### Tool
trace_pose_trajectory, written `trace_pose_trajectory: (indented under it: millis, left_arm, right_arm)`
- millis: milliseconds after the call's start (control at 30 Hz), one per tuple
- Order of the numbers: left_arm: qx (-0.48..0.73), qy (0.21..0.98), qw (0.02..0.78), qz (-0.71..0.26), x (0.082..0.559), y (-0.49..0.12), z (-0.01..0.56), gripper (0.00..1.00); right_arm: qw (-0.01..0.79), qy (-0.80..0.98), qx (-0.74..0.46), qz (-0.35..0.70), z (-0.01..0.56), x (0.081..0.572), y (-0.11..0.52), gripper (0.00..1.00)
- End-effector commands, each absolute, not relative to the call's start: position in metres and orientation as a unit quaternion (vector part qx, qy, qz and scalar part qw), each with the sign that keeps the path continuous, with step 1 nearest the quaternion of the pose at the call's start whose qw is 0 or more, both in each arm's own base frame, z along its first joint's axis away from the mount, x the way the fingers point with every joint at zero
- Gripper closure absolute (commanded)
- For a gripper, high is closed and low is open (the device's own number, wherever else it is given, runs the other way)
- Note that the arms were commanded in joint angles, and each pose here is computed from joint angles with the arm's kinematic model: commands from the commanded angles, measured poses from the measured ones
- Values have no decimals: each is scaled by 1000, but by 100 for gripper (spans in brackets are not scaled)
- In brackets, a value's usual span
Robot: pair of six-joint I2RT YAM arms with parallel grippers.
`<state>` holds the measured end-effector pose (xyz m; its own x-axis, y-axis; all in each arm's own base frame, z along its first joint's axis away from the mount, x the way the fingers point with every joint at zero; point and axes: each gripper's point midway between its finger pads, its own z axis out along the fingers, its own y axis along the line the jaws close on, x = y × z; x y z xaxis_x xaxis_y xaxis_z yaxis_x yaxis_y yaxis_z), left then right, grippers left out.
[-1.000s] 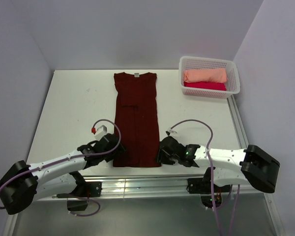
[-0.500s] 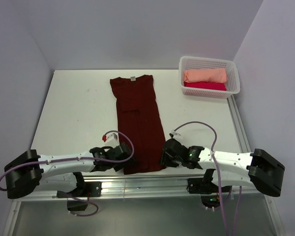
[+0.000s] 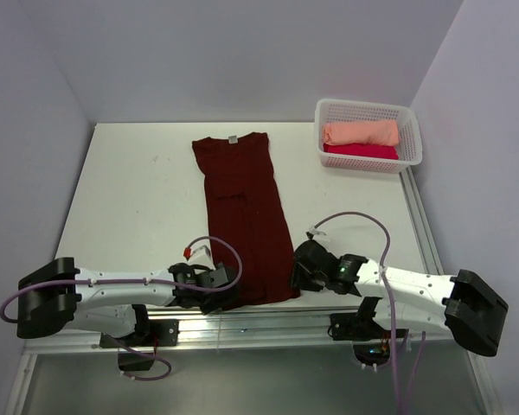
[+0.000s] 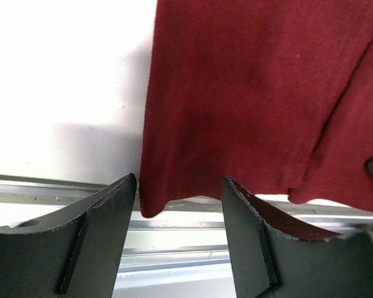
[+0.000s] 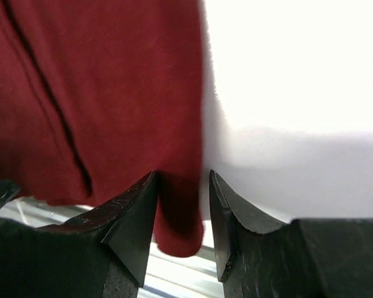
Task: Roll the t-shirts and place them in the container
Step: Roll the tshirt
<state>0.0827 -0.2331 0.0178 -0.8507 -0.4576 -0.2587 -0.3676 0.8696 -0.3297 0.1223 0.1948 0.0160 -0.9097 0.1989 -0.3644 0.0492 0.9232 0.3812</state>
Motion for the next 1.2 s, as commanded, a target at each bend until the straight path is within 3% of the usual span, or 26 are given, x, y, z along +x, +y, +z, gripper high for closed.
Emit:
trace_pose_trajectory:
  millis: [0, 233, 600, 800, 967, 1167]
  left_arm:
    - [-192, 970, 145, -38, 65, -174, -23, 35]
    - [-222, 960, 137, -106, 74, -167, -23, 42]
    - [-184, 980, 79, -12, 54, -153, -52, 48]
    - [-156, 986, 59, 20, 44, -149, -49, 41]
    - [-154, 987, 43, 29, 35, -150, -45, 40]
    - [-167, 984, 39, 50, 25, -151, -43, 49]
  right_arm:
    - [207, 961, 57, 173, 13, 126, 177, 54]
    - [201, 959, 50, 195, 15, 128, 179, 55]
    - [177, 966, 43, 184, 8, 120, 175, 62]
    - [165, 969, 40, 180, 8, 114, 172, 56]
    - [160, 972, 54, 166, 8, 110, 165, 54]
    - [160, 973, 73, 149, 8, 108, 156, 56]
